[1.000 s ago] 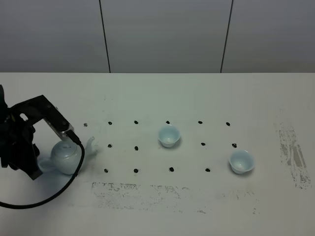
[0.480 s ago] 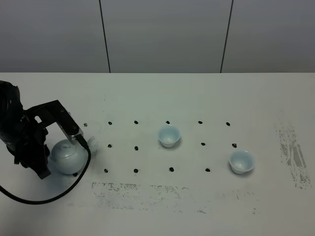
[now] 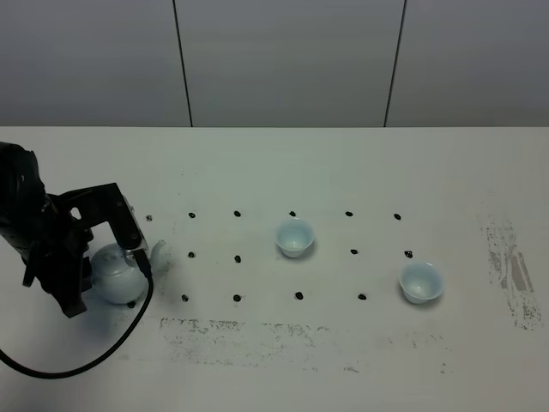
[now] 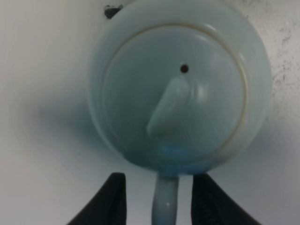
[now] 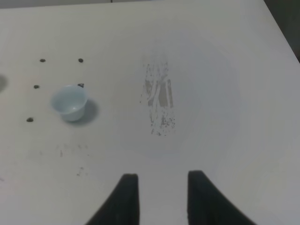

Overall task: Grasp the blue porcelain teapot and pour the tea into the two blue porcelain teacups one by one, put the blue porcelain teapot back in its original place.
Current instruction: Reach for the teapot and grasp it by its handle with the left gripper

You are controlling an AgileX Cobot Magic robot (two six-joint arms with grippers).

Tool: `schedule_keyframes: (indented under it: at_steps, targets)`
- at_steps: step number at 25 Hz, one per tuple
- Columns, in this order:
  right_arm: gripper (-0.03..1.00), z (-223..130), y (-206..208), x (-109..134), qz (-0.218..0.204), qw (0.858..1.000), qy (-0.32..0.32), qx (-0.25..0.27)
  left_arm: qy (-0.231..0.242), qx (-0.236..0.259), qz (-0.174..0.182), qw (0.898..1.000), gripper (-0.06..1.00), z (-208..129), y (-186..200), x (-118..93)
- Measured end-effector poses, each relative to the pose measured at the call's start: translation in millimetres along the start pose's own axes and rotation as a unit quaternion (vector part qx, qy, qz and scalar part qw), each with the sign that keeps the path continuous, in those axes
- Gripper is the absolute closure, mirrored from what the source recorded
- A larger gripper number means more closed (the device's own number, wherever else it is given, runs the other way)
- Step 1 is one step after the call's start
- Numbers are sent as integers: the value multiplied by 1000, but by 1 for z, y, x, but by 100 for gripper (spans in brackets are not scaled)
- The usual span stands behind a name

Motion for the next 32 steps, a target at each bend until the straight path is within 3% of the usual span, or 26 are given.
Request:
schedule_keyframes:
  at_steps: [15,17,21,32]
  targets:
    - [73,0,0,0,0,1000,0,0,5,-3,-11,1000,59,2,-14,0]
    - [73,0,0,0,0,1000,0,0,6,-2,-14,1000,63,2,-17,0]
    - [73,0,0,0,0,1000,0,0,6,1,-19,1000,86,2,-19,0]
    - [73,0,0,0,0,1000,0,0,7,-1,-17,1000,86,2,-17,0]
Point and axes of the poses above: a point on each arm's last joint axis where the gripper is mounted, y pointing back along that axis away from the gripper, x along the wrist's bending axis when the last joint is at zero, z = x × y, the point moved 2 cm from there along -y, pointing out along that axis toward the gripper, and after that the axes turned 8 degrees about -y, right-handed, at the moved point
